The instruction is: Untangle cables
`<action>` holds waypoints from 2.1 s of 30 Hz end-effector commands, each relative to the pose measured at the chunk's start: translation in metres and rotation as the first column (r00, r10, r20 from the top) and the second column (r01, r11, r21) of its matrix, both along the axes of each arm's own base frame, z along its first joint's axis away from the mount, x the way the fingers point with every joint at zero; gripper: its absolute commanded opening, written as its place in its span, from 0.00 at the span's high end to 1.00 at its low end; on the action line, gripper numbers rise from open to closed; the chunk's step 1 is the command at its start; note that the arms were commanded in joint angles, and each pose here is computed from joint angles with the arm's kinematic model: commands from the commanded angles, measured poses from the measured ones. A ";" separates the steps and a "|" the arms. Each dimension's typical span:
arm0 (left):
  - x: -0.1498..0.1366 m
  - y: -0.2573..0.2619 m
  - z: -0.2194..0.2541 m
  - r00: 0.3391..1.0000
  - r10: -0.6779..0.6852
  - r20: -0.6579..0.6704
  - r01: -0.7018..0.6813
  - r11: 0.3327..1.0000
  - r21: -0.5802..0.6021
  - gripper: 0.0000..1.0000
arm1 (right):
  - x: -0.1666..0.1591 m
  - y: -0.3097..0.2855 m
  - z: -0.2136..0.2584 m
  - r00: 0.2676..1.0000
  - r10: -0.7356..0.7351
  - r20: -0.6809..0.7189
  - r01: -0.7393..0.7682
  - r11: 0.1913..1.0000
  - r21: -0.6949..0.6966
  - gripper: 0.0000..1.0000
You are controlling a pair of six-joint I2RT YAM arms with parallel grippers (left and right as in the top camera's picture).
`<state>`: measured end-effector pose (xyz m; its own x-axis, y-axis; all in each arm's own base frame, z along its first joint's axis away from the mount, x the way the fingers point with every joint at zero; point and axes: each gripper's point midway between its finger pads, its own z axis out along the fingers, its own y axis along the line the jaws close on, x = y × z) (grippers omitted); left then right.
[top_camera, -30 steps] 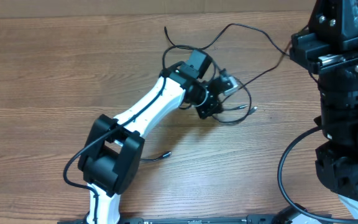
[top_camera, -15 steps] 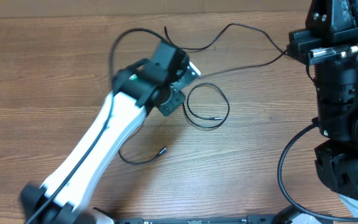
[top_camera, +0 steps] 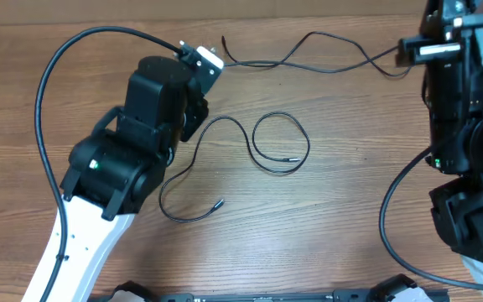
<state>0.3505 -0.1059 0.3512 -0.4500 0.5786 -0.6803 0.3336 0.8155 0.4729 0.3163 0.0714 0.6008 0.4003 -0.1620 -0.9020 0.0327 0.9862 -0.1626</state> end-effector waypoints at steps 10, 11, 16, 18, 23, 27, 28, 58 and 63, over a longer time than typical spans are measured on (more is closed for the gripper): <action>0.028 0.023 -0.008 0.999 0.033 -0.001 -0.032 0.998 0.060 0.96 | 0.031 -0.110 -0.058 0.892 -0.382 -0.242 0.376 0.924 -0.075 0.96; 0.030 0.021 -0.011 1.000 0.013 -0.011 -0.012 0.997 0.079 0.96 | 0.035 -0.117 -0.063 0.879 -0.401 -0.259 0.393 0.916 -0.084 0.96; 0.048 0.014 -0.039 0.995 -0.064 -0.081 0.080 0.974 0.212 0.96 | 0.054 -0.161 -0.096 0.794 -0.494 -0.355 0.488 0.865 -0.113 0.96; 0.060 0.010 -0.050 0.992 -0.078 -0.096 0.099 0.967 0.235 0.96 | 0.060 -0.183 -0.112 0.758 -0.516 -0.399 0.529 0.844 -0.087 0.96; 0.094 -0.003 -0.068 0.994 -0.084 -0.071 0.098 0.967 0.235 0.96 | 0.083 -0.221 -0.153 0.741 -0.439 -0.509 0.500 0.866 -0.018 0.96; 0.124 -0.016 -0.076 0.995 -0.099 -0.015 0.099 0.968 0.231 0.96 | 0.103 -0.240 -0.182 0.754 -0.328 -0.569 0.427 0.903 0.045 0.96; 0.130 -0.022 -0.080 0.993 -0.114 -0.004 0.112 0.970 0.217 0.96 | 0.109 -0.243 -0.191 0.754 -0.301 -0.584 0.405 0.913 0.053 0.96; 0.169 -0.074 -0.226 0.925 -0.301 -0.233 0.371 0.847 0.381 0.96 | 0.162 -0.351 -0.377 0.528 -0.249 -0.812 0.518 0.852 0.075 0.96; 0.170 -0.073 -0.226 0.927 -0.295 -0.230 0.365 0.848 0.385 0.96 | 0.149 -0.374 -0.379 0.521 -0.266 -0.811 0.552 0.830 0.082 0.96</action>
